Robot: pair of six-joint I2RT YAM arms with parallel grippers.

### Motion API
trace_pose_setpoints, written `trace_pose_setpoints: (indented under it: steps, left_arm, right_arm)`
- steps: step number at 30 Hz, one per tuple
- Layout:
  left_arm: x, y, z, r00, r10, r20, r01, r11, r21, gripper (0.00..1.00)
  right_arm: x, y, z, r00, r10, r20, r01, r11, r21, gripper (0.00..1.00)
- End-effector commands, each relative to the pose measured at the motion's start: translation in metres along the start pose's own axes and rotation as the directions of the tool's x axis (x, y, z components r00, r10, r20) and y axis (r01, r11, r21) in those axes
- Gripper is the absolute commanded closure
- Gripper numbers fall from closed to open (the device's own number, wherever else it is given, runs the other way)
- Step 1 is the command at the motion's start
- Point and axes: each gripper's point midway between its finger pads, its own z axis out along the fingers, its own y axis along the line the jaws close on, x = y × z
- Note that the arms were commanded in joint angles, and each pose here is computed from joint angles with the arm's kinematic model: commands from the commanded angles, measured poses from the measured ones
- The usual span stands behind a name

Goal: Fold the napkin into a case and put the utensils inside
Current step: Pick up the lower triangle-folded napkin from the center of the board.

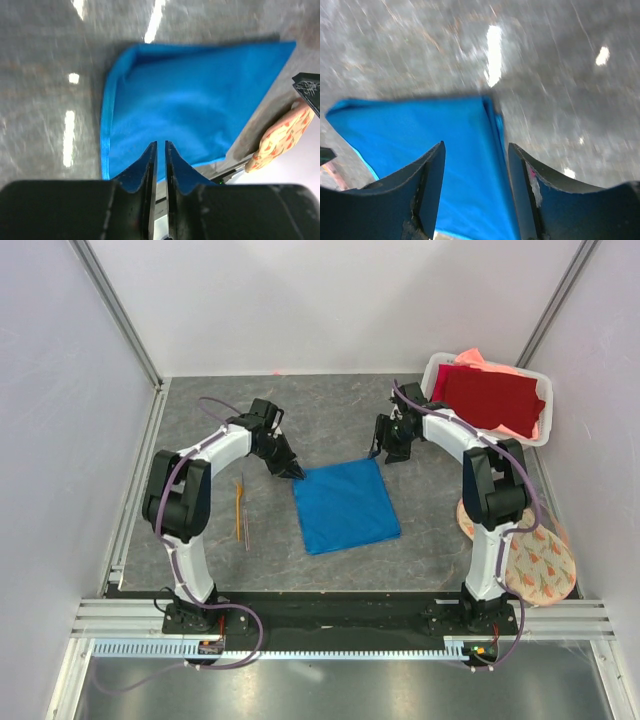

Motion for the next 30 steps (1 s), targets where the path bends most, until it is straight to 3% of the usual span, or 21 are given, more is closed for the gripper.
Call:
trace_pose_setpoints:
  steps: [1, 11, 22, 26, 29, 30]
  left_arm:
    - [-0.025, -0.020, 0.002, 0.999, 0.041, 0.011, -0.042, 0.996, 0.078, 0.84]
    - [-0.035, -0.004, 0.024, 0.999, 0.027, -0.028, -0.025, 0.998, 0.055, 0.85]
    - [-0.045, 0.013, 0.037, 0.997, 0.077, -0.024, -0.077, 0.997, -0.007, 0.85]
    - [-0.045, -0.001, 0.018, 0.996, 0.091, -0.017, -0.091, 0.996, 0.018, 0.81]
    - [-0.038, -0.013, -0.003, 0.996, 0.090, -0.005, -0.089, 0.994, 0.055, 0.78]
    - [-0.034, -0.016, -0.009, 0.996, 0.089, -0.006, -0.089, 0.994, 0.070, 0.78]
  right_arm:
    - [-0.032, 0.019, 0.008, 0.999, 0.002, 0.050, 0.002, 0.996, -0.084, 0.40]
    - [-0.008, -0.005, 0.036, 0.999, 0.035, -0.037, -0.038, 0.997, -0.066, 0.52]
    - [-0.013, -0.024, 0.053, 0.999, 0.010, -0.030, -0.010, 1.000, -0.001, 0.68]
    - [-0.023, -0.021, 0.041, 1.000, -0.006, -0.006, 0.006, 1.000, 0.010, 0.68]
    - [-0.027, -0.022, 0.020, 1.000, -0.012, -0.006, 0.012, 0.998, 0.059, 0.58]
    - [-0.032, -0.020, 0.012, 1.000, -0.017, 0.006, 0.017, 0.998, 0.067, 0.50]
